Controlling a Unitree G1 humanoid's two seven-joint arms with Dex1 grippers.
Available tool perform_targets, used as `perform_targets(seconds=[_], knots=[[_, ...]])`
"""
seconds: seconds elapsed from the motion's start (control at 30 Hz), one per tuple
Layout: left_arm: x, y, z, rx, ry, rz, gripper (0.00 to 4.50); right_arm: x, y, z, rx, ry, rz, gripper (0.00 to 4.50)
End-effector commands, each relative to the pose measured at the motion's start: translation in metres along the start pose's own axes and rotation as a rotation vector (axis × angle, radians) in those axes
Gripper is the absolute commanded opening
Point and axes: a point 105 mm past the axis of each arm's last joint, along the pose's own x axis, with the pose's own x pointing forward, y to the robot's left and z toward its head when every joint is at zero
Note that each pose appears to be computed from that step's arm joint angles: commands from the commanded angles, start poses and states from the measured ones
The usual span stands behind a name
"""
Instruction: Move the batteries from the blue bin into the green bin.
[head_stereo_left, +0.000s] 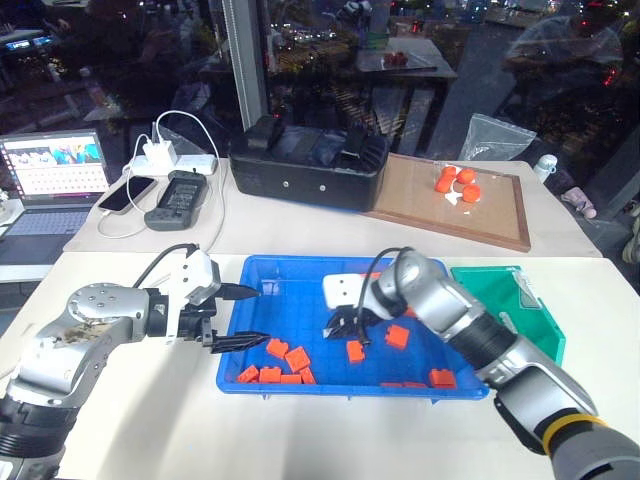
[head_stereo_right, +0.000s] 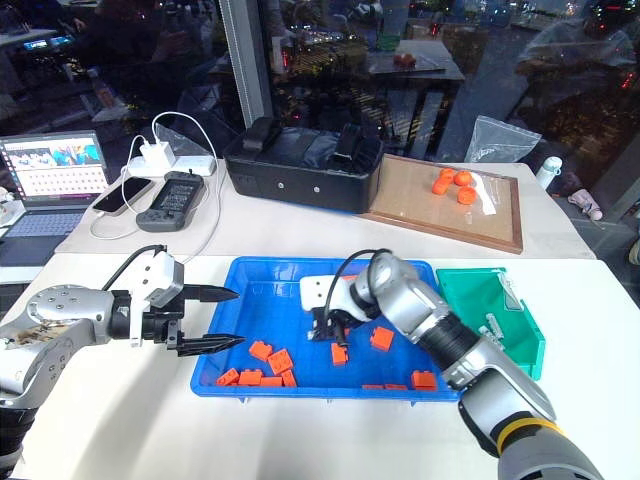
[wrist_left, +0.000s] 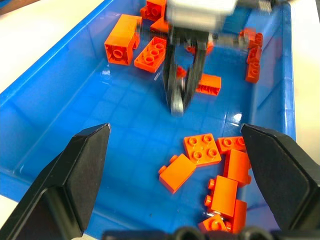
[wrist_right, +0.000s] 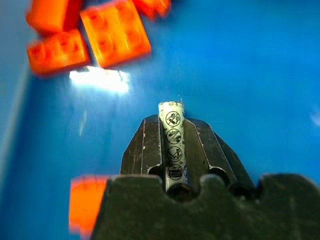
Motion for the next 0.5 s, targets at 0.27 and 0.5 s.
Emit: perform_targets(seconds=[0.27,0.5], knots=[[0.010,-0.001,0.044,0.052,-0.196,-0.107,4.50,-0.167,0.012,-0.052,0.311,0.109,-0.436,0.26],[0.020,0.003,0.073,0.079,-0.317,-0.179,4.50,-0.205,0.032,-0.120,0.543,0.213,-0.644,0.26]])
